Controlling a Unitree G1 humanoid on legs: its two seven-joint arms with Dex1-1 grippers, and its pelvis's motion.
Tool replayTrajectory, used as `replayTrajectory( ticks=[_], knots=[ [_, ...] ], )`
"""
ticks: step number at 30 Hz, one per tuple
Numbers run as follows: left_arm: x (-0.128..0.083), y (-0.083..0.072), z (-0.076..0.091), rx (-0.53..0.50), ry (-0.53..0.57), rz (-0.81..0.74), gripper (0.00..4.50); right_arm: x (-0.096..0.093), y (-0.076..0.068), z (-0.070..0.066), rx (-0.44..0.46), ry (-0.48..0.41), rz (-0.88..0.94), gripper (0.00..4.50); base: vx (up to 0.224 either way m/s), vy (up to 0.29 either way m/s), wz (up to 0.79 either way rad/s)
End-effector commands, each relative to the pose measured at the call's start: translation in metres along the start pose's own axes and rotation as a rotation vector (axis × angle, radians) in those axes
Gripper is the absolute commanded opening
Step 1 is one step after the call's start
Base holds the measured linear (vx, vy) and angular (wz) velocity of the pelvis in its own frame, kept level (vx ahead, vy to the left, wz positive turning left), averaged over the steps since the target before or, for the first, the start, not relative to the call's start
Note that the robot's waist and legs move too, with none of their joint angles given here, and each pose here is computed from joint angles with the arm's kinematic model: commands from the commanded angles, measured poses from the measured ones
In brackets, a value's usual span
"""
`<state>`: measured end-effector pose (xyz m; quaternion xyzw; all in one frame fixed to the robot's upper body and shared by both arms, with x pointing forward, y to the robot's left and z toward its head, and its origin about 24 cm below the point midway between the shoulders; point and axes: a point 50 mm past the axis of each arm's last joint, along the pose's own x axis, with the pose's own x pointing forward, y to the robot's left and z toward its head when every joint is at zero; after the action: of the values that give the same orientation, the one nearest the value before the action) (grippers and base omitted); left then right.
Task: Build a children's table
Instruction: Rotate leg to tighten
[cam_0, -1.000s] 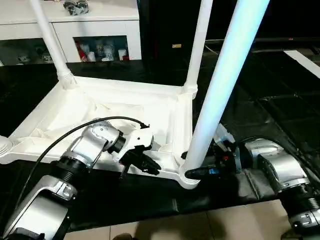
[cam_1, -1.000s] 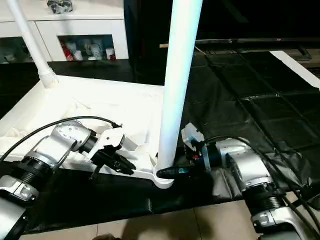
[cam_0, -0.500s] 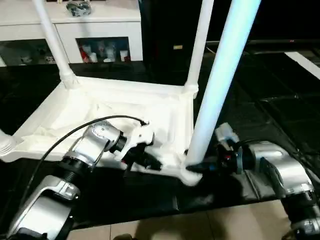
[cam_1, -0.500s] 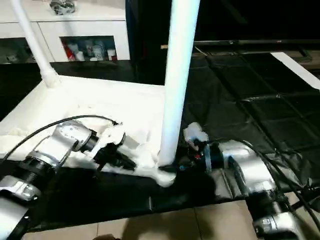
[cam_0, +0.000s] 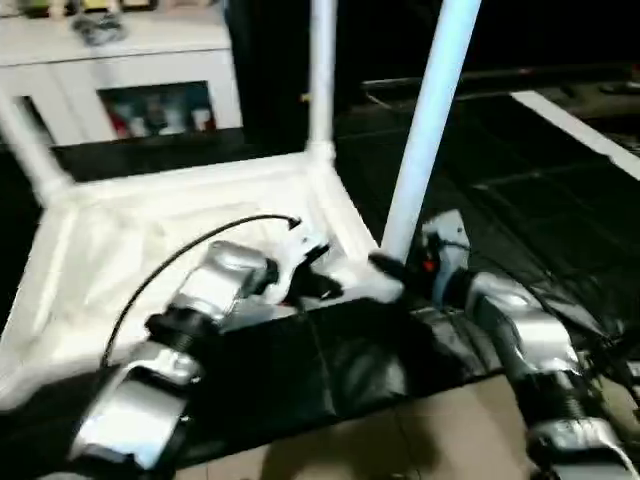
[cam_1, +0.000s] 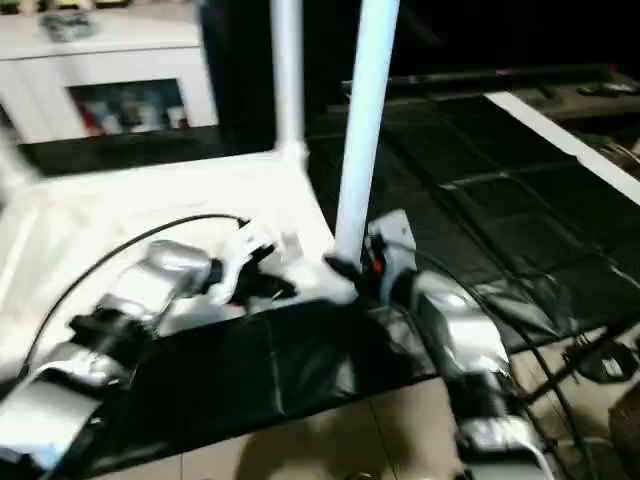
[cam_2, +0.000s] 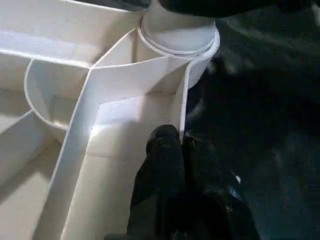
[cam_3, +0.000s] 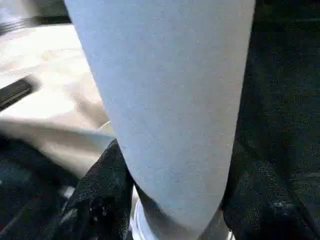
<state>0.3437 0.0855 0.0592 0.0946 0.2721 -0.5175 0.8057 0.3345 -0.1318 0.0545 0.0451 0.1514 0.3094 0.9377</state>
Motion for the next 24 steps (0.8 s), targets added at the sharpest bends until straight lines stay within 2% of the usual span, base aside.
replayTrajectory(
  ticks=[1, 3, 4, 8, 12, 13, 15, 20, 21, 23, 24],
  knots=[
    [0.018, -0.016, 0.041, 0.037, -0.136, -0.022, 0.0, 0.03, 0.047, -0.018, 0.084, 0.074, 0.151, 2.05, 0.0, 0.0, 0.0],
    [0.018, -0.014, 0.043, 0.027, -0.147, 0.019, 0.0, 0.037, 0.046, -0.016, 0.103, 0.053, 0.109, 2.05, 0.0, 0.0, 0.0],
    [0.018, -0.014, 0.043, 0.025, -0.148, 0.022, 0.0, 0.037, 0.046, -0.015, 0.107, 0.048, 0.105, 2.61, 0.0, 0.0, 0.0],
    [0.014, -0.015, 0.04, 0.052, -0.148, -0.004, 0.0, 0.035, 0.046, -0.015, 0.101, 0.03, 0.125, 2.81, 0.0, 0.0, 0.0],
    [0.011, -0.015, 0.034, 0.076, -0.138, -0.027, 0.0, 0.028, 0.04, -0.017, 0.075, 0.013, 0.12, 3.29, 0.0, 0.0, 0.0],
    [0.007, -0.016, 0.03, 0.103, -0.125, -0.049, 0.0, 0.019, 0.031, -0.019, 0.059, -0.001, 0.114, 3.29, 0.0, 0.0, 0.0],
    [0.005, -0.015, 0.026, 0.114, -0.111, -0.064, 0.0, 0.012, 0.025, -0.02, 0.051, -0.012, 0.114, 3.58, 0.0, 0.0, 0.0],
    [-0.001, -0.014, 0.017, 0.158, -0.073, -0.099, 0.0, -0.014, 0.01, -0.019, -0.011, -0.035, 0.19, 3.91, 0.0, 0.0, 0.0],
    [-0.006, -0.015, 0.013, 0.173, -0.051, -0.145, 0.0, -0.029, 0.0, -0.018, -0.023, -0.028, 0.218, 4.01, 0.0, 0.0, 0.0],
    [-0.006, -0.015, 0.013, 0.173, -0.051, -0.145, 0.0, -0.029, 0.0, -0.018, -0.023, -0.028, 0.218, 4.18, 0.0, 0.0, 0.0],
    [-0.009, -0.016, 0.01, 0.193, -0.035, -0.182, 0.0, -0.04, -0.007, -0.017, -0.041, -0.021, 0.242, 4.34, 0.0, 0.0, 0.0]
  ],
)
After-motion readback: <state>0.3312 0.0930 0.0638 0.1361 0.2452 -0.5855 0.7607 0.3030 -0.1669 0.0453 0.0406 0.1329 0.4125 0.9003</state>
